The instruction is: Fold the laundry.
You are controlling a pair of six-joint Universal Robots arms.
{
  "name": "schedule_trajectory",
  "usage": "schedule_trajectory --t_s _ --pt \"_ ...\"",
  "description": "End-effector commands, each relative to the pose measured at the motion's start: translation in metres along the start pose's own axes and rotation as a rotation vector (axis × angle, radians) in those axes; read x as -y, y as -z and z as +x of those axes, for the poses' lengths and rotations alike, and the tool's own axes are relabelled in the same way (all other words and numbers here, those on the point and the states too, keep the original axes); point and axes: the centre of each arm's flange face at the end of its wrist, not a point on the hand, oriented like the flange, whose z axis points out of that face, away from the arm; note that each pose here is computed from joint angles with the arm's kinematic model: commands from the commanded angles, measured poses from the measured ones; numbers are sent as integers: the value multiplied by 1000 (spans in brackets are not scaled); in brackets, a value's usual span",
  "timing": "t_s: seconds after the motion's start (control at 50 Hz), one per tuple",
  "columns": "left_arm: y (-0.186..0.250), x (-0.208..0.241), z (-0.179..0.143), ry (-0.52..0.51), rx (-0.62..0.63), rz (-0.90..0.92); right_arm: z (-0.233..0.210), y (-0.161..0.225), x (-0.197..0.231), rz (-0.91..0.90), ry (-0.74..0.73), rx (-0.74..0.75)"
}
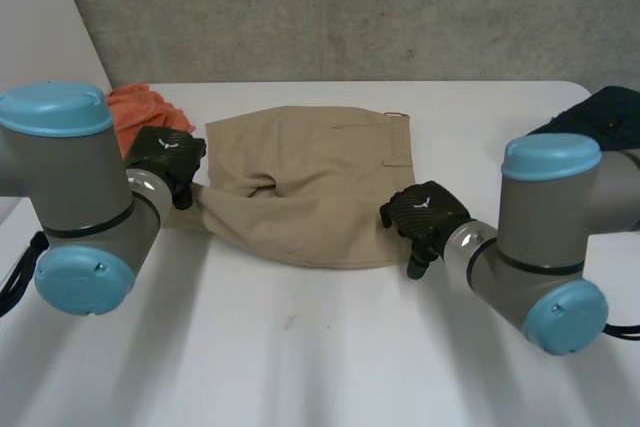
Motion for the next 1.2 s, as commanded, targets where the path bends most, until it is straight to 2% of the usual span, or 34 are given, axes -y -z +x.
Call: schedule_trajectory --t_s 0.02,0.22,0.48,0.58,0.6,0.64,0.72,0.8,0.88,0.96,1.08,1.2 --pt "-3 6 -5 6 15 19 -10 -19 -7 49 42 -20" --pt "-7 12 -12 10 31 18 -13 -39 -8 112 121 -58" --pt "-4 10 -13 20 17 -22 -2 -45 4 135 128 -118" --pt "15 1 -9 21 -38 -103 21 -12 35 145 63 -189" --pt "28 3 -8 18 -60 -111 32 5 48 147 52 -200" --pt "42 6 -9 14 -81 -120 37 23 54 107 61 -178" --pt "80 5 -9 -4 -147 -173 36 58 48 -89 126 -47" --pt "119 -5 3 -63 -280 -236 27 96 36 -313 217 150" --pt "134 -17 16 -123 -364 -278 26 101 26 -391 266 219" --pt "124 -27 22 -159 -365 -307 24 89 14 -418 255 221" --pt "99 -26 20 -172 -291 -320 26 76 12 -411 243 188" --pt "61 7 16 -126 -192 -142 40 47 26 -266 196 39"
